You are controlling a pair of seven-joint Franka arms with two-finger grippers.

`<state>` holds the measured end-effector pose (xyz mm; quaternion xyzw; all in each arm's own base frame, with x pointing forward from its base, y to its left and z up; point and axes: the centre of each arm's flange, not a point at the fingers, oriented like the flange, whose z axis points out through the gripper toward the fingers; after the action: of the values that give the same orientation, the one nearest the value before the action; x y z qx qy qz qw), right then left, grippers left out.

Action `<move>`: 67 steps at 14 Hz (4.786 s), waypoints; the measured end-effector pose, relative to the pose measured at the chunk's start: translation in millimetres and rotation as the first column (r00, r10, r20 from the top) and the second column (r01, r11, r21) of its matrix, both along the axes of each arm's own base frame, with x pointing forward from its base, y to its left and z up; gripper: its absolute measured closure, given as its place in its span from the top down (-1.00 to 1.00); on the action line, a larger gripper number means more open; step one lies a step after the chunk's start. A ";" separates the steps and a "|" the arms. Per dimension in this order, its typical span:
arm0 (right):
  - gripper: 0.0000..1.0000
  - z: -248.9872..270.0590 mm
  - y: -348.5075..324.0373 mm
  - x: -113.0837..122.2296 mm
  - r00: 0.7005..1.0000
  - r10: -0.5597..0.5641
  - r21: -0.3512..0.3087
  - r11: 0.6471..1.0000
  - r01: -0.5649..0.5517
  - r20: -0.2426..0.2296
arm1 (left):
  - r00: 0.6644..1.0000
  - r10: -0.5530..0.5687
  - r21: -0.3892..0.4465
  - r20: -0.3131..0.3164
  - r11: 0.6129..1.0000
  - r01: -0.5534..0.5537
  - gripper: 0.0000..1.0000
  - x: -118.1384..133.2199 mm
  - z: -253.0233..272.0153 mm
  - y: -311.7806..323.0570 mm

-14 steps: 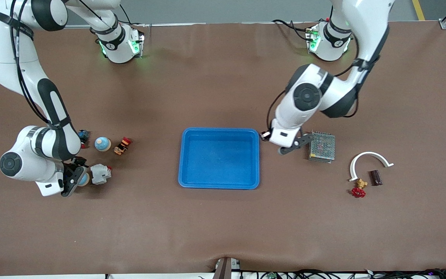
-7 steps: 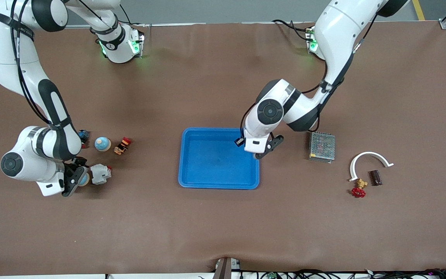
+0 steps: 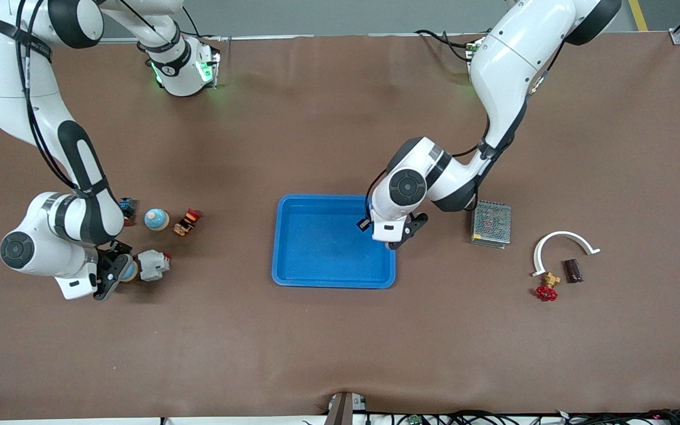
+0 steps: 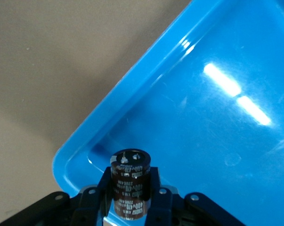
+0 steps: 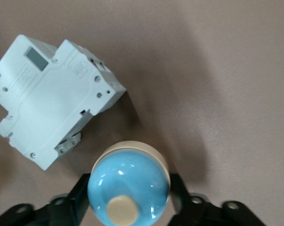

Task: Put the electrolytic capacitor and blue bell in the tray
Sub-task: 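Carry the capacitor into the blue tray and open the left gripper, then reach the left gripper to the second capacitor while the right carries the bell, then lower the bell into the tray while the left gripper grasps the capacitor, then open the right gripper over the bell while the left carries the capacitor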

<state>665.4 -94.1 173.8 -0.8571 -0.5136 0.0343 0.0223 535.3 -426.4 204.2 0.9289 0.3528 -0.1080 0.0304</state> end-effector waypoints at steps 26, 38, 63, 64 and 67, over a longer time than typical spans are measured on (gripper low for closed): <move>0.31 169.6 139.9 28.5 0.833 -0.522 -0.052 0.851 0.522 -0.182 | 0.962 -0.237 0.141 0.137 0.966 0.218 1.00 143.1 110.7 345.2; 0.31 196.1 323.3 -13.1 0.550 -0.815 -0.164 0.576 0.801 -0.181 | 0.899 -0.429 0.181 0.085 0.894 0.410 0.80 142.7 51.9 518.9; 0.31 43.0 509.0 -142.4 0.430 -0.902 0.005 0.430 0.903 0.042 | 0.894 -0.430 0.151 0.123 0.899 0.411 -0.34 147.5 5.9 519.7; 0.31 39.3 509.9 -142.8 0.431 -0.902 0.009 0.431 0.902 0.042 | 0.891 -0.436 0.154 0.129 0.896 0.416 -0.34 149.9 18.9 514.7; 0.31 29.0 513.5 -146.2 0.437 -0.898 0.010 0.438 0.899 0.043 | 0.872 -0.460 0.164 0.166 0.885 0.436 -0.34 156.6 54.8 489.9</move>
<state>519.1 419.5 202.8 -0.9996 0.0187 0.0031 0.0200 691.9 63.5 259.0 0.9915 0.1288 0.0035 -0.0169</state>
